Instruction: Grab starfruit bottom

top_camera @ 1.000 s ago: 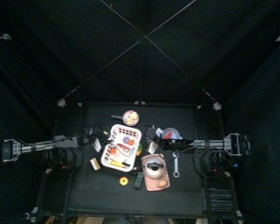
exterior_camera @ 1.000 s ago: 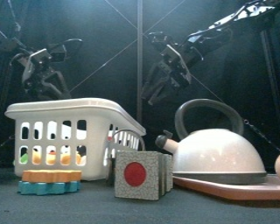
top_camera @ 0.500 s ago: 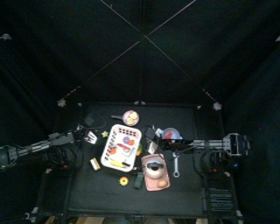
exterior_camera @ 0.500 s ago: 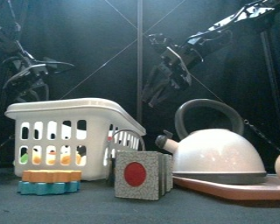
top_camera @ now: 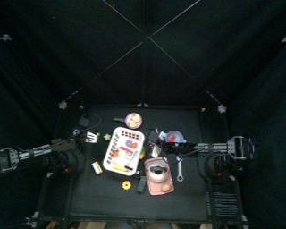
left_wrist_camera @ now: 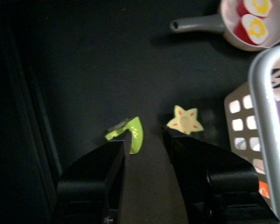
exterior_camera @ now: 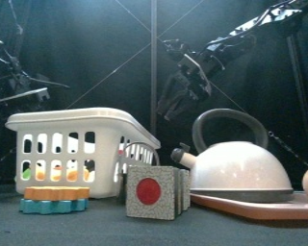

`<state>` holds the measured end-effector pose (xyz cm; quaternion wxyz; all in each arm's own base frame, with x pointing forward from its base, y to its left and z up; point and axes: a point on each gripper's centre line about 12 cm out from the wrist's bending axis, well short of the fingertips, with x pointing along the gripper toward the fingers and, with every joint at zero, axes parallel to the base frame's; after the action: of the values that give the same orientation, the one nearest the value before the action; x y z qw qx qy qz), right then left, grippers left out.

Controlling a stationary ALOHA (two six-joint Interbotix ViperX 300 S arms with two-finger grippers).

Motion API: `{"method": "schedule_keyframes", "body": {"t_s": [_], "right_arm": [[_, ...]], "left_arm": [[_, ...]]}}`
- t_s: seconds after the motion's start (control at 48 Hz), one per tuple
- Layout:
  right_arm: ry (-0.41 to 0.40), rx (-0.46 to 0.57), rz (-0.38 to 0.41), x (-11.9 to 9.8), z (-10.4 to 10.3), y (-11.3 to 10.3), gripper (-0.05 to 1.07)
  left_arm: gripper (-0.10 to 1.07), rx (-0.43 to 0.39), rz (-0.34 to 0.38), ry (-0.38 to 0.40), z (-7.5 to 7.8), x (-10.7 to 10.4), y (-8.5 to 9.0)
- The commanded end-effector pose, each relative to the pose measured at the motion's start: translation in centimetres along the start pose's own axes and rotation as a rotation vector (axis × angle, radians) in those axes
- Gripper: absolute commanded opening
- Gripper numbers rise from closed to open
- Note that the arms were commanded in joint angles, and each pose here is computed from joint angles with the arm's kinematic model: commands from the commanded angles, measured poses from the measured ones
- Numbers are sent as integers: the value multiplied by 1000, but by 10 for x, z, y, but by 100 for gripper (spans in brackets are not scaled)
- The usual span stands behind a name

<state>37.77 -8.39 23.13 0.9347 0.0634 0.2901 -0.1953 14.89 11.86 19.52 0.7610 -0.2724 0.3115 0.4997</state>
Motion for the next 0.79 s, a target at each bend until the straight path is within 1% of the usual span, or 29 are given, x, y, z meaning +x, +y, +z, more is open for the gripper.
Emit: {"method": "schedule_keyframes", "body": {"t_s": [0.0, 0.083, 0.146, 0.188, 0.271, 0.292, 0.354, 0.5, 0.562, 0.646, 0.708, 0.771], "right_arm": [[-57, 26, 9, -10, 20, -1, 92], [-58, 41, 8, -7, 23, -2, 92], [-59, 57, 5, -5, 26, -3, 92], [-58, 68, 6, -4, 27, -3, 92], [-53, 92, 6, -2, 28, -3, 92], [-54, 97, 8, -2, 28, -3, 92], [-53, 108, 10, -1, 29, -3, 92], [-48, 113, 10, 3, 30, -1, 92], [-43, 112, 11, 6, 29, 0, 92], [-33, 104, 11, 9, 26, 1, 92], [-24, 96, 12, 11, 23, 2, 92], [-17, 93, 10, 12, 20, 2, 92]], "left_arm": [[76, -20, -7, 17, -1, -1, -5], [76, -58, 1, 54, -5, 1, -7], [77, -21, -9, 48, -4, 1, -11], [78, 26, -11, 37, -5, 2, -13], [78, 148, -13, 7, -7, 2, -14], [79, 193, -18, -4, -8, 2, -14], [81, 264, -42, -19, -10, 1, -16], [92, 401, -142, -54, -12, 0, -28], [98, 479, -200, -85, -11, -1, -36], [104, 564, -245, -117, -10, -1, -40], [104, 621, -248, -133, -9, 1, -38], [104, 658, -217, -138, -6, 5, -30]]}}
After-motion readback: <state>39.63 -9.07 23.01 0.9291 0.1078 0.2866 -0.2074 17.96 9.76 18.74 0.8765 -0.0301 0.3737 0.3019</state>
